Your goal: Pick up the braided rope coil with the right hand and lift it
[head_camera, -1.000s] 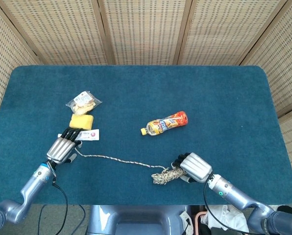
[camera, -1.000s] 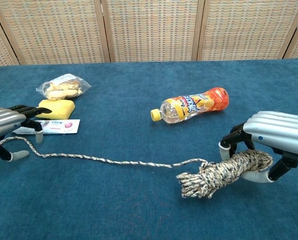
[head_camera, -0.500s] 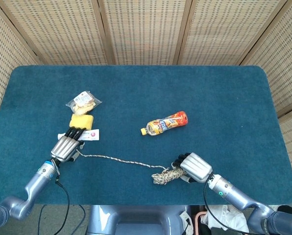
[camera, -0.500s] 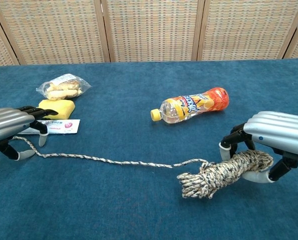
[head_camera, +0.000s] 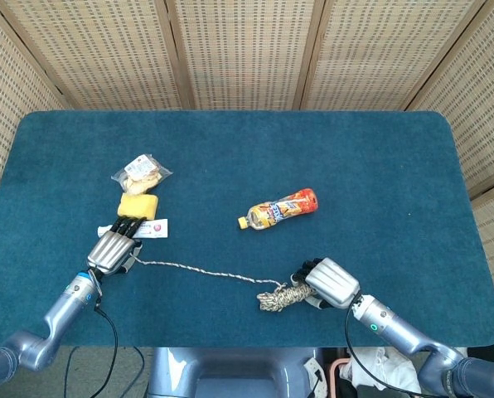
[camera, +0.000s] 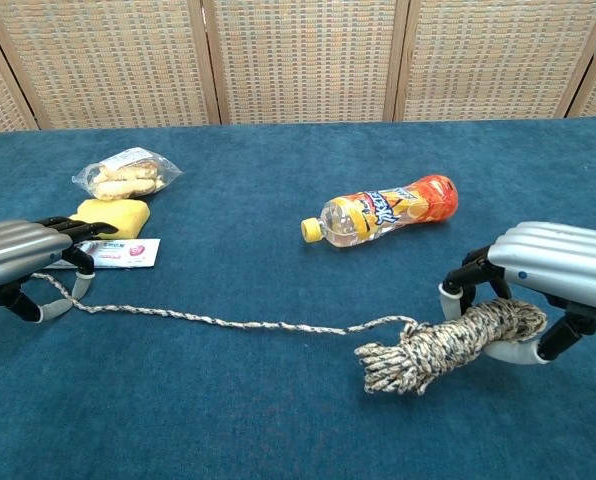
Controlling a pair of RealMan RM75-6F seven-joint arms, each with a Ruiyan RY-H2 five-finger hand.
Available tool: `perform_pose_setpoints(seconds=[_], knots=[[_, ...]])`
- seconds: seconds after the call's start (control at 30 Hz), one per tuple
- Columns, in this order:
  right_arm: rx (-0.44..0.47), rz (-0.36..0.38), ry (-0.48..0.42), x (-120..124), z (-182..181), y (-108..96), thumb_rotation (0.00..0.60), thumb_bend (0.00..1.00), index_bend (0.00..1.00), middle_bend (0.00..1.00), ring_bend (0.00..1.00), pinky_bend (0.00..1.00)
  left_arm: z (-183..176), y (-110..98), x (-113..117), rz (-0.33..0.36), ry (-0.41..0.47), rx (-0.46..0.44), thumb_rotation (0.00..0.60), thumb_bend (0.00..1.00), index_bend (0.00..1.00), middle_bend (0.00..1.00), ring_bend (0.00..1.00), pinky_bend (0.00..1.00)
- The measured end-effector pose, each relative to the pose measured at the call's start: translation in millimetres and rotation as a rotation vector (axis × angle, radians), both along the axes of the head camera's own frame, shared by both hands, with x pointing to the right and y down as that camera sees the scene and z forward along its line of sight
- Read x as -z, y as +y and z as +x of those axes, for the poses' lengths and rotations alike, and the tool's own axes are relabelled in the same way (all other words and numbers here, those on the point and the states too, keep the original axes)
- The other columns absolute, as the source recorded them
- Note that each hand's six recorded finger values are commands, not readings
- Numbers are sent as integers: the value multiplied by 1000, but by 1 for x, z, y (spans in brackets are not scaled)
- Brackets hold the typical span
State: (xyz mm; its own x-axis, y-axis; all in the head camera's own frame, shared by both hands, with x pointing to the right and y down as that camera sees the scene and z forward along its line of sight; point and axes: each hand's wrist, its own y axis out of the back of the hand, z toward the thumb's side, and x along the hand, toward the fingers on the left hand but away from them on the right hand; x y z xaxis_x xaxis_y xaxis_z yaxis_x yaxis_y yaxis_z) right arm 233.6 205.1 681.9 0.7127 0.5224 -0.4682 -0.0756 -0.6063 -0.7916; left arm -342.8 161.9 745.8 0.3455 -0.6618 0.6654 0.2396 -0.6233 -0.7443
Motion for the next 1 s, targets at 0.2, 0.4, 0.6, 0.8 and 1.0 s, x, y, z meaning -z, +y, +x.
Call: perform_pose_setpoints(seconds=[0.2,0.4,0.6,0.8,1.0], knots=[[-6,1,-9,1,-1,-1,600,614,631,546,389,524,-1,-1,1,4,-3,-1,600,474,677,0,0,0],[-32,-6,-39,8,-3,-4,600,615,633,547,389,528,0,-4,5,23,8,-6,600,490,685,0,0,0],[-101,-72,-113,19,-10,-10,600,616,636,552,391,529,1,-14,15,87,22,-35,600,501,686,0,0,0],[-229,-160,-230,41,-24,-35,600,619,639,561,395,529,3,-34,29,204,15,-117,600,503,697,0,0,0],[-363,-189,-314,63,-35,-73,600,660,646,571,399,529,7,-42,38,255,21,-177,600,511,705,0,0,0]])
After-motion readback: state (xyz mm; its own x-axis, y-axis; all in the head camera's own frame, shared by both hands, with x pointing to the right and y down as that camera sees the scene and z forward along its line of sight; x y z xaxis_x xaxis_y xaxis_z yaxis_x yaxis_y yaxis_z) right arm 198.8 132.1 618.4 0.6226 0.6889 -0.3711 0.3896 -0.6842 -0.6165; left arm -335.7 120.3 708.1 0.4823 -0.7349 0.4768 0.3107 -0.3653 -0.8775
